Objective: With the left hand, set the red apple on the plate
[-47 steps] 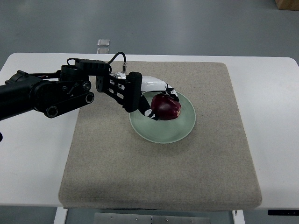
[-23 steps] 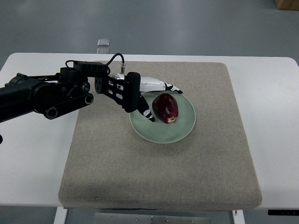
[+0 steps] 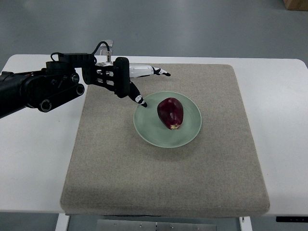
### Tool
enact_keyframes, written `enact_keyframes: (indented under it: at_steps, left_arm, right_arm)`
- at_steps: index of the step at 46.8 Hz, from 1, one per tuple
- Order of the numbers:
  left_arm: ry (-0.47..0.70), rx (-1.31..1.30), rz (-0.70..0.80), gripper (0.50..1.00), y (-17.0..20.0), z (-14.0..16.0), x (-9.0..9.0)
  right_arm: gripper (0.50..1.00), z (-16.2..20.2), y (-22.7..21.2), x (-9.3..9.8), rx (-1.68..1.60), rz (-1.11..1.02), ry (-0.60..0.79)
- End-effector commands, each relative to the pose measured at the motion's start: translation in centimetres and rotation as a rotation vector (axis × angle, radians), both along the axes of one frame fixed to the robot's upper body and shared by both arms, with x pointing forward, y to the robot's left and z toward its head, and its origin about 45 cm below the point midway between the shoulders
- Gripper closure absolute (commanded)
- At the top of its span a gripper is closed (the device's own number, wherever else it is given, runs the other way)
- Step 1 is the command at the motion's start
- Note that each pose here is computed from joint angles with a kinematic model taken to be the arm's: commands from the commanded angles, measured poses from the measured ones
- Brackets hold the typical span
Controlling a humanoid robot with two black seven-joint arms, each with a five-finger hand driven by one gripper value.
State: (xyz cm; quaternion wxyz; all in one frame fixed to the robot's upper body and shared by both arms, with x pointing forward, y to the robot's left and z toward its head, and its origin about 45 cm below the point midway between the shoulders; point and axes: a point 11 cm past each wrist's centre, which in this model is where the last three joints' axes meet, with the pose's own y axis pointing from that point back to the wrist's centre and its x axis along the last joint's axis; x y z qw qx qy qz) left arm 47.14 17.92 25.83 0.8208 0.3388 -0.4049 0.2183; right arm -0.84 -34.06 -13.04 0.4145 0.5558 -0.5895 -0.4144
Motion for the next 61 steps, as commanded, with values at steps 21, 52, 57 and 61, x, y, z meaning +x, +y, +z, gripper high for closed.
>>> enact_keyframes:
  at_steps: [21,52,57,61]
  left_arm:
    - [0.041,-0.272,0.270,0.506,4.1,2.3,3.2]
    - [0.151,-0.919,0.706,0.506,8.5,3.2,6.2]
    - [0.172,-1.027,0.762,0.506,8.9,3.4,6.4]
    - [0.193,-1.119,0.798,0.506,8.8,3.5,6.6]
  right_arm:
    - [0.536,0.0,0.0,0.0,0.000,0.000,0.000]
    - [0.536,0.0,0.0,0.0,0.000,0.000,0.000]
    - [0.536,0.0,0.0,0.0,0.000,0.000,0.000]
    - [0.536,0.0,0.0,0.0,0.000,0.000,0.000]
